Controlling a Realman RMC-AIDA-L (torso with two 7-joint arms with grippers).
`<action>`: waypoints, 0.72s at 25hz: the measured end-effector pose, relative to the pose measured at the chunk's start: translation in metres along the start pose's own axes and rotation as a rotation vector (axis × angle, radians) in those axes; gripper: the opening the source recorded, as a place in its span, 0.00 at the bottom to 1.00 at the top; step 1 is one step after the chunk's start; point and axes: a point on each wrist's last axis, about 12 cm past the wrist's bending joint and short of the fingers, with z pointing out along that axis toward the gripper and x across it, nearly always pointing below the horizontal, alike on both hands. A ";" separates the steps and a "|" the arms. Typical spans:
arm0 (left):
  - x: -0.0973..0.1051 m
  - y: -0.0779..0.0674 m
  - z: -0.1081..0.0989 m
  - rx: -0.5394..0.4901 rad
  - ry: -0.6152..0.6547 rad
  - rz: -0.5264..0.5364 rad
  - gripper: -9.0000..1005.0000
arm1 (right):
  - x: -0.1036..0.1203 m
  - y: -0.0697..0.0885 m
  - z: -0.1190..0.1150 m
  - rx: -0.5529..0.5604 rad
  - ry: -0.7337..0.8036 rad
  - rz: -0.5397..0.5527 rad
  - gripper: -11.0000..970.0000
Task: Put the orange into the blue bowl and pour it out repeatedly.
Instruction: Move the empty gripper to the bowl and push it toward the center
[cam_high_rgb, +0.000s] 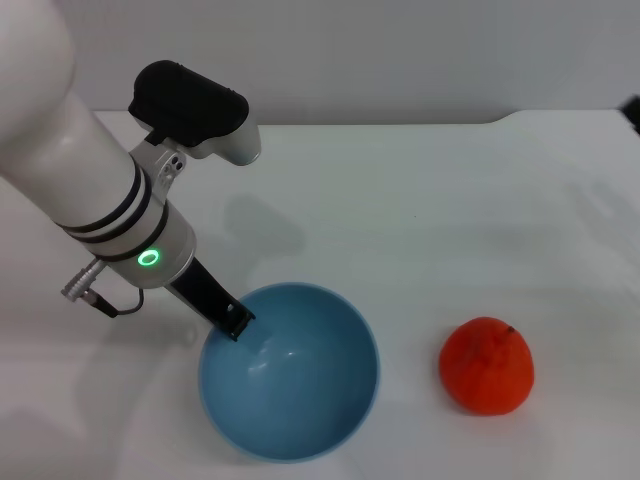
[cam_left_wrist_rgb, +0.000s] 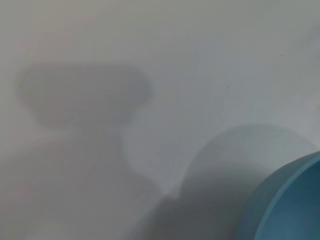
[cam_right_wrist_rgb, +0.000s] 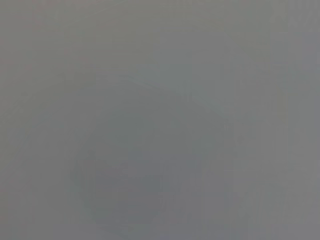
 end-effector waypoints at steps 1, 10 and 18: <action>0.000 0.000 0.000 0.001 -0.001 -0.002 0.01 | -0.009 0.001 0.007 -0.030 0.080 0.038 0.51; -0.002 0.001 0.000 0.022 -0.044 -0.019 0.01 | -0.065 0.032 0.045 -0.019 0.633 0.009 0.51; -0.005 0.001 -0.002 0.021 -0.058 -0.020 0.01 | -0.081 0.082 0.072 0.118 1.171 -0.210 0.50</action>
